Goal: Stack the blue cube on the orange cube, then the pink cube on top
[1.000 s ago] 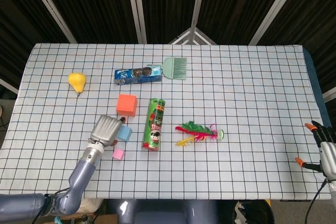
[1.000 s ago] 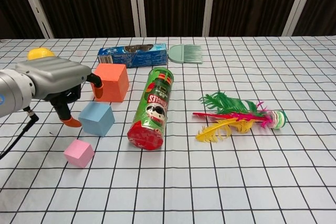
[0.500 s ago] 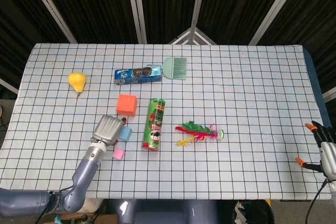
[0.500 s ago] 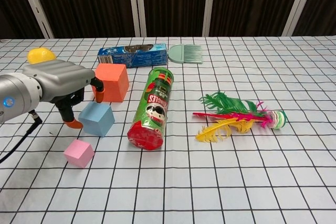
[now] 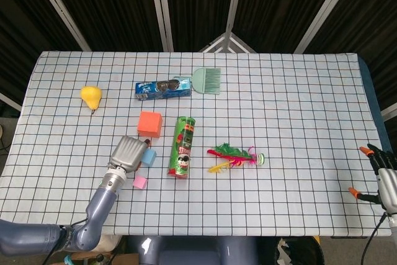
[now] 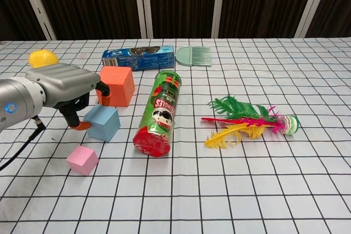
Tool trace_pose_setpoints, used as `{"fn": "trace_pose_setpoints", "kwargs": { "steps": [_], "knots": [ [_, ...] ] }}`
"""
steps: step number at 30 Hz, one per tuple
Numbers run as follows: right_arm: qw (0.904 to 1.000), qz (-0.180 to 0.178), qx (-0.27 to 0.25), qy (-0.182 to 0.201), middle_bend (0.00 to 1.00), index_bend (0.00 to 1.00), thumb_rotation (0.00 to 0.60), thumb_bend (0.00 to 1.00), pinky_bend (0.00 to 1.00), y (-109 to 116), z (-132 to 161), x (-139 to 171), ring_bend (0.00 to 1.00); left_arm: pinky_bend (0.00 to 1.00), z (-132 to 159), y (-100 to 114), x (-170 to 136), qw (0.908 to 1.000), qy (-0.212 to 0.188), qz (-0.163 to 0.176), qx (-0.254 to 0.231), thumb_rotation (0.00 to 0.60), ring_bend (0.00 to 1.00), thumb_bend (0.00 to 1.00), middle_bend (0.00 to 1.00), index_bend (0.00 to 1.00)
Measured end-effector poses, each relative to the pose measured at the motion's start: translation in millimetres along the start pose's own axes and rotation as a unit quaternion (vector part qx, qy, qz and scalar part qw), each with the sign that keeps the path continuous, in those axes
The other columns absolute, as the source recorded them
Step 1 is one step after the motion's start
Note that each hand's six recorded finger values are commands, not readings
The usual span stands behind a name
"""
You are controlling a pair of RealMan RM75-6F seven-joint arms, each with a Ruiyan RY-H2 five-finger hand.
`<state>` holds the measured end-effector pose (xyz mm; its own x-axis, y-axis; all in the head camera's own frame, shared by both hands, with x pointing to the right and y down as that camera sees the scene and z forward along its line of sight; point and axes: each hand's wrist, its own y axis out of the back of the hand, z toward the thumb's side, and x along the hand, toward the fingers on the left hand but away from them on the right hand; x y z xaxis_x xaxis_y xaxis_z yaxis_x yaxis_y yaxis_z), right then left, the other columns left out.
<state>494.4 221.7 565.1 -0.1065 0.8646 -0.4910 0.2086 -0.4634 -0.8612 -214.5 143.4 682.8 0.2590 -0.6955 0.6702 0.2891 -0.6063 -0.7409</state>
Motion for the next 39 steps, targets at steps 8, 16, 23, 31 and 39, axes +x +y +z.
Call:
{"fn": "trace_pose_setpoints", "kwargs": {
  "steps": [8,16,23,31,39],
  "knots": [
    [1.0000,0.003,-0.001,-0.001,0.09,0.14,0.600,0.11,0.06,0,0,1,0.10,0.88,1,0,1,1.0000,-0.003,0.000,-0.002,0.600,0.76,0.36,0.91,0.38],
    [1.0000,0.007,-0.002,-0.001,0.09,0.14,0.600,0.11,0.06,0,0,1,0.10,0.88,-2,13,-7,0.9997,-0.004,0.018,-0.015,0.600,0.76,0.36,0.91,0.40],
    [1.0000,0.006,-0.002,0.001,0.09,0.14,0.600,0.11,0.06,0,1,2,0.10,0.88,-19,45,-18,0.9978,0.022,0.052,-0.035,0.600,0.76,0.36,0.91,0.40],
    [1.0000,0.006,-0.001,-0.001,0.09,0.14,0.600,0.11,0.06,0,0,1,0.10,0.89,-45,90,-4,0.9890,0.113,0.087,-0.040,0.600,0.76,0.36,0.91,0.40],
    [1.0000,0.007,0.000,-0.002,0.09,0.14,0.600,0.11,0.06,0,-1,1,0.10,0.89,-38,96,15,0.9862,0.132,0.085,-0.054,0.600,0.76,0.36,0.91,0.40]
  ]
}}
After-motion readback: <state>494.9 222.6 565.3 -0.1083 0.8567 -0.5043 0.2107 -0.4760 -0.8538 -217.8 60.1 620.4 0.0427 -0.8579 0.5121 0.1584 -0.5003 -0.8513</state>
